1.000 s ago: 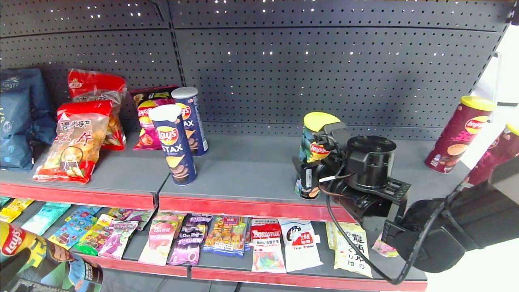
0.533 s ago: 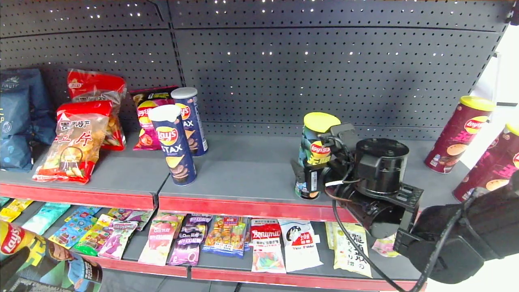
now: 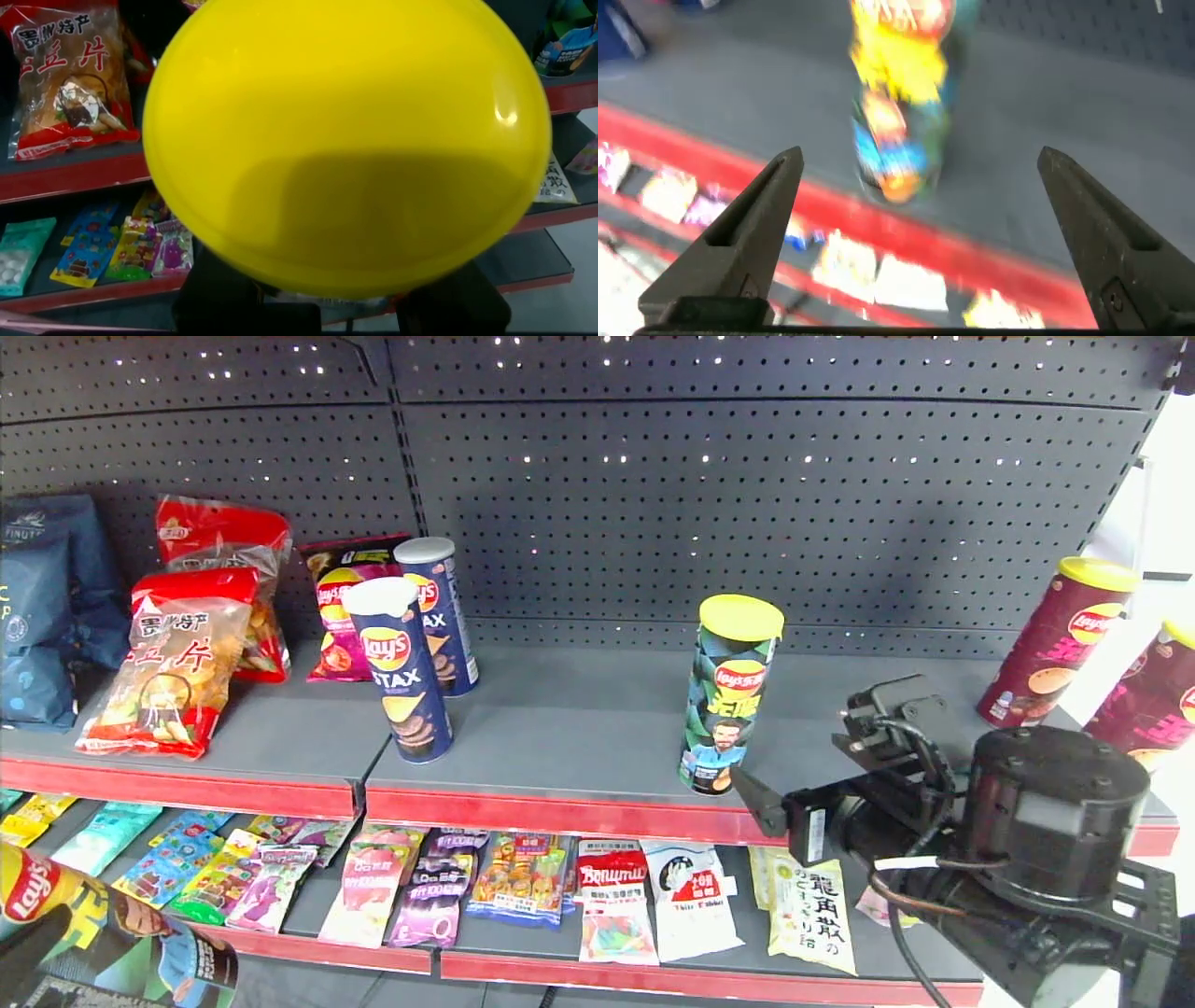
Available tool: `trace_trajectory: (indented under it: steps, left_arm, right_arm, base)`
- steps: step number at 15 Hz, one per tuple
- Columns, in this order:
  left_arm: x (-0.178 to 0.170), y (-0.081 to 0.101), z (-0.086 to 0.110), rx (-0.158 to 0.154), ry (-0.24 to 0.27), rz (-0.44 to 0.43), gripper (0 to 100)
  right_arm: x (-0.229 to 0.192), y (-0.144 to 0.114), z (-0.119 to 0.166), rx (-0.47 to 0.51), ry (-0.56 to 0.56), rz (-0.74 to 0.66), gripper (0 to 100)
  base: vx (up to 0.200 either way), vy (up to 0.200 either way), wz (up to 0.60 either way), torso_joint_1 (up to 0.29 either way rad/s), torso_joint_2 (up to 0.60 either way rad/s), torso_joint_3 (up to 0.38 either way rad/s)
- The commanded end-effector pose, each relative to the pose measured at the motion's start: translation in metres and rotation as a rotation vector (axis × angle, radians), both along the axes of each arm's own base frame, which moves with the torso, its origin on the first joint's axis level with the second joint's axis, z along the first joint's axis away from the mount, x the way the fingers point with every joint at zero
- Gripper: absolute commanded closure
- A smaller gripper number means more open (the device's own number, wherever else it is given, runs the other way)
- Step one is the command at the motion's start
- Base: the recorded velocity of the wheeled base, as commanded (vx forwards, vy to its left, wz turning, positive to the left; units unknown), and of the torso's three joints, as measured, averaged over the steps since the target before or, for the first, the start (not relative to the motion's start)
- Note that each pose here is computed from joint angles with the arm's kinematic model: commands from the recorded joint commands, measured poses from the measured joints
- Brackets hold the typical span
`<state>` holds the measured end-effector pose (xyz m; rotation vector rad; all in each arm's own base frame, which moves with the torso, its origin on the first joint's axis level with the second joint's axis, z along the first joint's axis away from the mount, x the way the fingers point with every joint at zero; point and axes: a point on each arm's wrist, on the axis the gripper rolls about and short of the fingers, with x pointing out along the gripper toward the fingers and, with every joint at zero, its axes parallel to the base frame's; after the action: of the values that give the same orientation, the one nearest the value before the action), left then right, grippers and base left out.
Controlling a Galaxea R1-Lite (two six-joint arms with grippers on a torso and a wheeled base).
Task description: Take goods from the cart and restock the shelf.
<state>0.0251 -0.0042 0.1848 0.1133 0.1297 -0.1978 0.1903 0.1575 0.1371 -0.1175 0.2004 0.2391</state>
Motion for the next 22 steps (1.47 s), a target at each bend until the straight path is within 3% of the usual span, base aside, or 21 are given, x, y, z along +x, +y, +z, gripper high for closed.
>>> trace_trajectory:
  steps: [1,6,7,9,12,15,18,20,22]
  left_arm:
    - [0.000,0.000,0.000,0.000,0.001,0.000,100]
    - [0.001,0.000,0.002,0.000,-0.003,-0.001,100]
    - [0.001,0.000,0.003,0.001,-0.007,-0.007,100]
    - [0.001,0.000,0.002,0.000,-0.005,-0.009,100]
    - [0.000,0.000,0.005,0.000,-0.018,-0.018,100]
    - [0.001,-0.001,0.011,-0.004,-0.031,-0.055,100]
    - [0.001,-0.002,0.018,-0.006,-0.050,-0.076,100]
    - [0.000,-0.002,0.020,-0.006,-0.061,-0.081,100]
    - [0.000,-0.002,0.027,-0.004,-0.077,-0.074,100]
  right_arm:
    - [-0.002,-0.022,0.000,0.003,0.000,-0.065,0]
    - [0.003,-0.030,0.009,0.027,-0.025,-0.087,0]
    - [-0.006,-0.040,0.035,0.026,-0.127,-0.041,0]
    - [-0.010,-0.069,0.053,-0.032,-0.216,-0.050,0]
    - [-0.028,-0.119,0.059,-0.075,-0.280,-0.154,0]
    - [-0.066,-0.156,0.047,-0.093,-0.227,-0.176,0]
    - [-0.116,-0.162,0.039,-0.066,-0.178,-0.142,0]
    - [-0.150,-0.158,0.023,0.061,-0.128,-0.168,0]
    - [-0.170,-0.157,0.005,0.065,-0.136,-0.225,0]
  base:
    - [0.000,0.000,0.00,0.000,0.00,0.000]
    - [0.000,0.000,0.00,0.000,0.00,0.000]
    - [0.000,0.000,0.00,0.000,0.00,0.000]
    - [0.000,0.000,0.00,0.000,0.00,0.000]
    - [0.000,0.000,0.00,0.000,0.00,0.000]
    - [0.000,0.000,0.00,0.000,0.00,0.000]
    - [0.000,0.000,0.00,0.000,0.00,0.000]
    - [0.000,0.000,0.00,0.000,0.00,0.000]
    - [0.000,0.000,0.00,0.000,0.00,0.000]
